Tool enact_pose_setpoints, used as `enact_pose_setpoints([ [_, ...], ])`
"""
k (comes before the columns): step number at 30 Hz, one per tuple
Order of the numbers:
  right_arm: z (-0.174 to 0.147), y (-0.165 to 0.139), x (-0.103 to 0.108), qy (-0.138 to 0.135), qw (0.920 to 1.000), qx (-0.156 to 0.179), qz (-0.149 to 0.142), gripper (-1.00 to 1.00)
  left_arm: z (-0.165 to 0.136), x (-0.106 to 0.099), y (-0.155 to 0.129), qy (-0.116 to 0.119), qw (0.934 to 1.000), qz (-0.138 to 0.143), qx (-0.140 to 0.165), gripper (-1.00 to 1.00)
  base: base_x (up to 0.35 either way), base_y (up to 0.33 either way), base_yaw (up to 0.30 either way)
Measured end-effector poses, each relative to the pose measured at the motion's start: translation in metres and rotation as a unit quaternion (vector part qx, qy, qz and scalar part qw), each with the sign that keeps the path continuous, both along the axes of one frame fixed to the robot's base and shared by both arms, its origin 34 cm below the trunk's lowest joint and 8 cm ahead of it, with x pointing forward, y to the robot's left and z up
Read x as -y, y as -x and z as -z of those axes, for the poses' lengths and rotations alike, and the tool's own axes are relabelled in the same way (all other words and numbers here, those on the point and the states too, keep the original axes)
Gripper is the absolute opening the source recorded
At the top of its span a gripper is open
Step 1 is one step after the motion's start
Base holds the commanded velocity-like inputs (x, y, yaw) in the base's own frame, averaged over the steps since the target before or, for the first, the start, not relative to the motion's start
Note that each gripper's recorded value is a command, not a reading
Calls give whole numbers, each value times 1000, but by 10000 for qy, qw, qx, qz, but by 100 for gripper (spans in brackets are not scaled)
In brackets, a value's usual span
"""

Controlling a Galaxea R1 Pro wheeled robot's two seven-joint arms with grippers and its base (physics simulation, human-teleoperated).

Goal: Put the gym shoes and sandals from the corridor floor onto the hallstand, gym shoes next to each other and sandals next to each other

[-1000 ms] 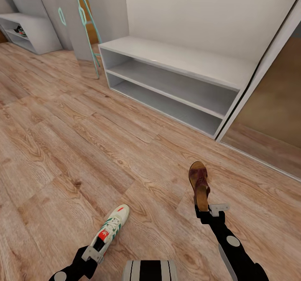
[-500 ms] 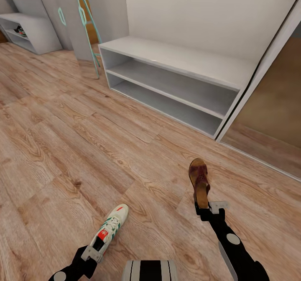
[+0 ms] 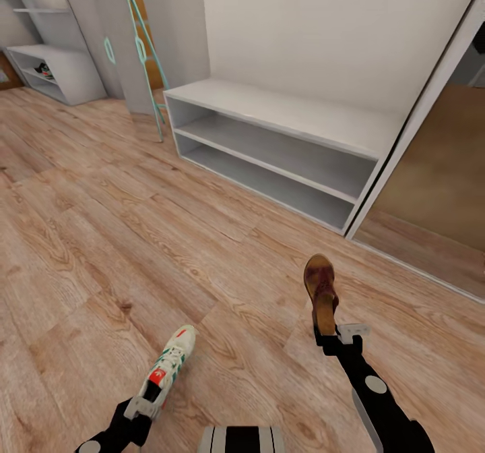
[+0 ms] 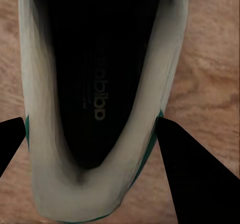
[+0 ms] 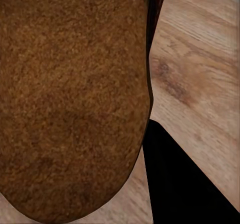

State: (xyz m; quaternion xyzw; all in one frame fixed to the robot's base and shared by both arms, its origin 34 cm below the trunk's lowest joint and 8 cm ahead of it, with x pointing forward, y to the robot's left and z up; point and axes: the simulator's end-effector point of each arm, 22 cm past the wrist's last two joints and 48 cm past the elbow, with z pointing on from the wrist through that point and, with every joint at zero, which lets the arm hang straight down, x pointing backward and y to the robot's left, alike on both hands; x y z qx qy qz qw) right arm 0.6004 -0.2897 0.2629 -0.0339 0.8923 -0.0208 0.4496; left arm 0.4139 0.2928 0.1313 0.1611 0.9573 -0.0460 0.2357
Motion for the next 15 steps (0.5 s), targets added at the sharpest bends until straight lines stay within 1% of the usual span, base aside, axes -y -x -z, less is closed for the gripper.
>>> enact_pose_setpoints([
  [1, -2, -1, 0, 1, 10000, 21, 1, -100, -2, -2, -2, 10, 10000, -82, 31, -100, 0, 0, 0],
  [2, -3, -1, -1, -2, 10000, 25, 1, -100, -4, -11, 0, 20, 9994, -337, 59, -100, 0, 0, 0],
  [3, -4, -1, -1, -4, 10000, 34, 1, -100, -5, -15, 1, 25, 9989, -459, 84, -100, 0, 0, 0],
  [6, -9, -2, -1, -7, 10000, 64, 0, -100, -9, -25, 4, 17, 9976, -685, 132, -100, 0, 0, 0],
  [7, -2, 5, -2, -8, 10000, -40, -2, -100, -11, -47, 12, -48, 9944, -1045, 137, -100, 0, 0, 0],
  [8, 5, 12, -2, -13, 9999, -144, 2, -100, -13, -56, 13, -64, 9925, -1207, 178, -100, 0, 0, 0],
  [11, 19, 28, -1, -8, 9993, -373, 3, -100, -21, -63, 7, -60, 9901, -1352, 382, -100, 0, 0, 0],
  [15, 38, 52, 1, 1, 9978, -666, -2, -100, -29, -68, 5, -63, 9876, -1448, 599, -100, 0, 0, 0],
])
